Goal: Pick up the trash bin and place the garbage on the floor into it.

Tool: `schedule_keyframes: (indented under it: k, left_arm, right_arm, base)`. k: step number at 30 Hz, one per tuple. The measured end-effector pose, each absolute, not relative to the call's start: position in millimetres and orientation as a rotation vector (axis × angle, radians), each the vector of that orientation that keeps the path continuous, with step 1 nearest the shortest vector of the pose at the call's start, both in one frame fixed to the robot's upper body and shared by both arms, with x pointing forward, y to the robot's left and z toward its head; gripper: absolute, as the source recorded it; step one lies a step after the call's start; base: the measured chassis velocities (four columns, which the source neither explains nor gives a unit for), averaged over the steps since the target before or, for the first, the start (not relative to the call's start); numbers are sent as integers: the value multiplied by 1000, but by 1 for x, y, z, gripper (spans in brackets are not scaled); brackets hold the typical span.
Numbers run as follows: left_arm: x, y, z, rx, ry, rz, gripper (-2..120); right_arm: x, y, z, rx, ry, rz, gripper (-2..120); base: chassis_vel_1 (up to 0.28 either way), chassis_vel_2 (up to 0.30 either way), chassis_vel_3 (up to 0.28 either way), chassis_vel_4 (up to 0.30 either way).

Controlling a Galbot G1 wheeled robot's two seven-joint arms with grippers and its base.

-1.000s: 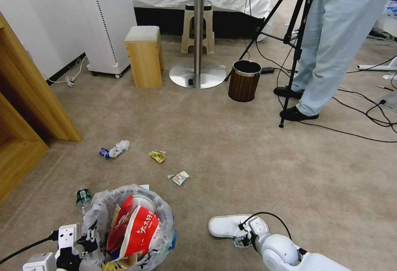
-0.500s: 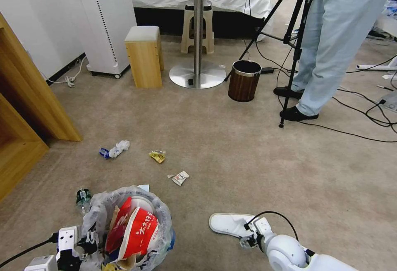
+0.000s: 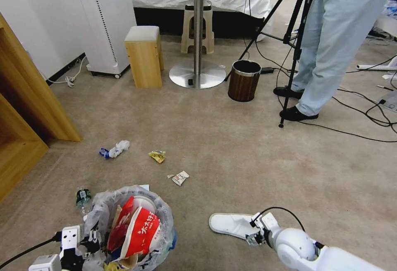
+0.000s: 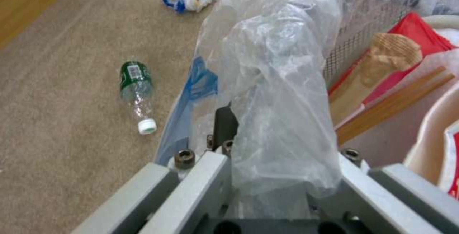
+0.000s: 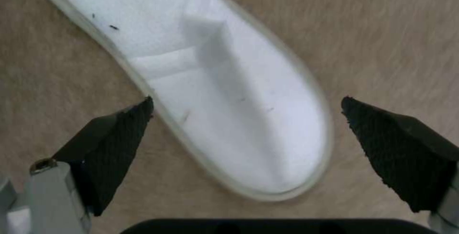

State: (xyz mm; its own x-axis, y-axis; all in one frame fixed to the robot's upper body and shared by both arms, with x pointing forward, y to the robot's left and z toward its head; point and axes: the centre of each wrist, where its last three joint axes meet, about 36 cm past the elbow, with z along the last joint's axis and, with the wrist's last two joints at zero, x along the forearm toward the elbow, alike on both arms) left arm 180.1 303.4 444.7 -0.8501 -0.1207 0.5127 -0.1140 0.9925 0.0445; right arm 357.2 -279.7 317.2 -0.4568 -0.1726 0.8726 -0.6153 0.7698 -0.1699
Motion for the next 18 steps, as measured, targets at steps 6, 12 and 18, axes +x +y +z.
schedule_keyframes:
  k: [6,12,18]
  left_arm:
    - [181,304,441,169,-2596,-10,1]
    - [180,301,434,212,-2594,13,1]
    - [179,301,433,231,-2594,16,1]
  right_arm:
    - [387,-317,339,913,-1935,652,100]
    - [439,-321,359,1205,-1827,761,100]
    - [445,-314,358,1217,-1768,797,100]
  base:
    - [0,0,0,0]
    - [0,0,0,0]
    - [0,0,0,0]
